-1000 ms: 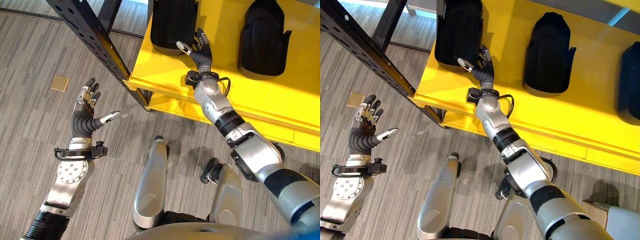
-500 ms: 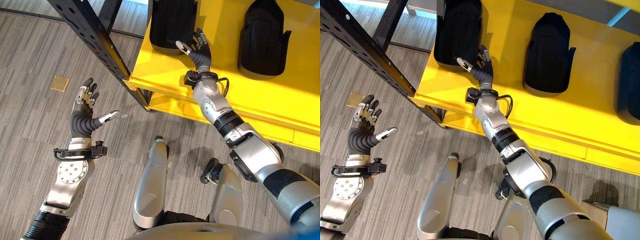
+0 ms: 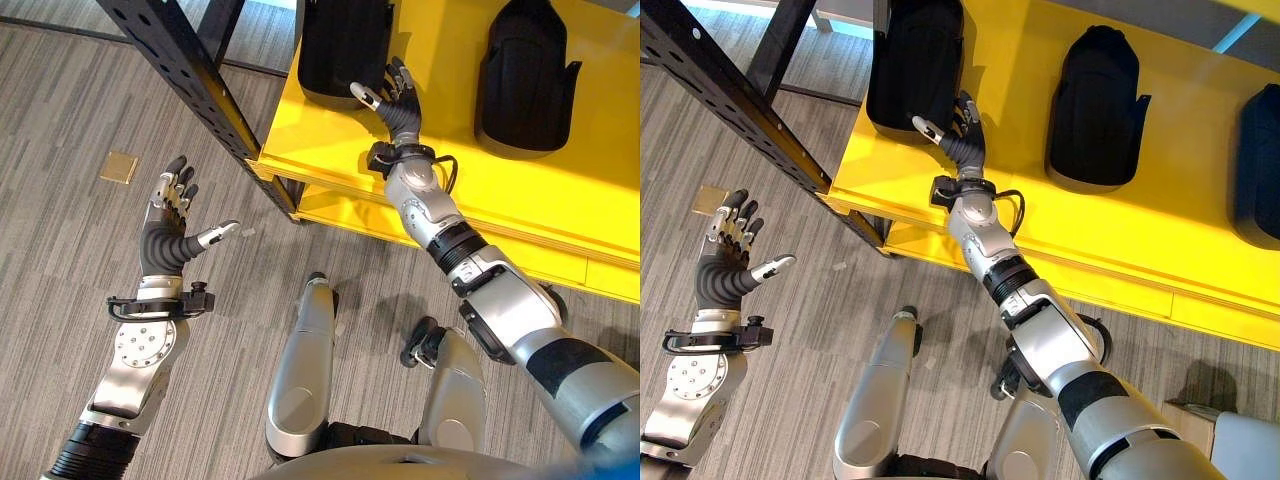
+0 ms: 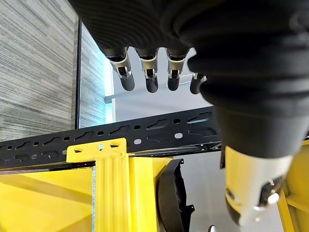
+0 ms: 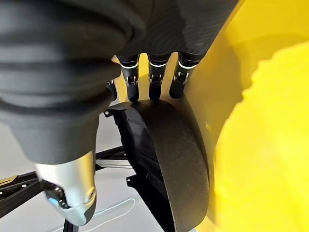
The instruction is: Move parts from the plastic box to the shelf.
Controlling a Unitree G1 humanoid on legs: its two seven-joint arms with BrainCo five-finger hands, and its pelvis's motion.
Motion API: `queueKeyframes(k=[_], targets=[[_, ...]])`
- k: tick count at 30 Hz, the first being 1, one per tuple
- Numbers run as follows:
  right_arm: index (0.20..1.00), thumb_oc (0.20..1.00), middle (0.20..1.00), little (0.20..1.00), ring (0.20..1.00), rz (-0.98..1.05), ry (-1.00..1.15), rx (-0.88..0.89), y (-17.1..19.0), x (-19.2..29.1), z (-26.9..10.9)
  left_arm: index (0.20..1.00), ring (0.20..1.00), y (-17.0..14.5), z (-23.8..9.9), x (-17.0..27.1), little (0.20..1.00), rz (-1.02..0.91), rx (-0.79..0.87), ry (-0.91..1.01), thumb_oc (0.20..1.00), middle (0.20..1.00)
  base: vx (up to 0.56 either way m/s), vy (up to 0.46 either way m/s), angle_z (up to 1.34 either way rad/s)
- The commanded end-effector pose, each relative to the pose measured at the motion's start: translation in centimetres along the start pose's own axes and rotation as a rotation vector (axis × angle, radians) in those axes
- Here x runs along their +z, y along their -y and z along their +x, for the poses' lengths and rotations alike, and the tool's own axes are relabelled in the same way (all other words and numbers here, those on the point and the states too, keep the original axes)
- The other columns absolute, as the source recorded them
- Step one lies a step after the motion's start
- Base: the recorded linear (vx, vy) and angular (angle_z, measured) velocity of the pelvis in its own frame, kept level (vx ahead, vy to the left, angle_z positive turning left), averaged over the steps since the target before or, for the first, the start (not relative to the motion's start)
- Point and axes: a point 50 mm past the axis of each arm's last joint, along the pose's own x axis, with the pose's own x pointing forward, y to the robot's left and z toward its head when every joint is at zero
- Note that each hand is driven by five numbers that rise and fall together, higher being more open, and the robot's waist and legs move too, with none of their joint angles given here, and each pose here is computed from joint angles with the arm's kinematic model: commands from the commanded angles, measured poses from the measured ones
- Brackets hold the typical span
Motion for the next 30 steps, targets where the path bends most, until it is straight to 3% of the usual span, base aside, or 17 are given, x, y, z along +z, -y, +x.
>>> queueKeyframes(k=[1, 30], targets=[[1.000, 1.000, 1.000, 1.000, 1.000, 0.064, 0.009, 0.057, -2.7, 0.6, 0.1, 1.000, 1.000, 0.6, -0.1, 2.7, 1.000, -0.033, -0.059, 0.133, 1.000, 1.000, 0.00, 0.000, 0.00], [1.000, 1.000, 1.000, 1.000, 1.000, 0.086, -0.026, 0.077, -3.8, -0.2, -0.4, 1.000, 1.000, 0.4, 0.1, 2.7, 1.000, -0.031, -0.054, 0.135, 1.000, 1.000, 0.00, 0.000, 0.00]])
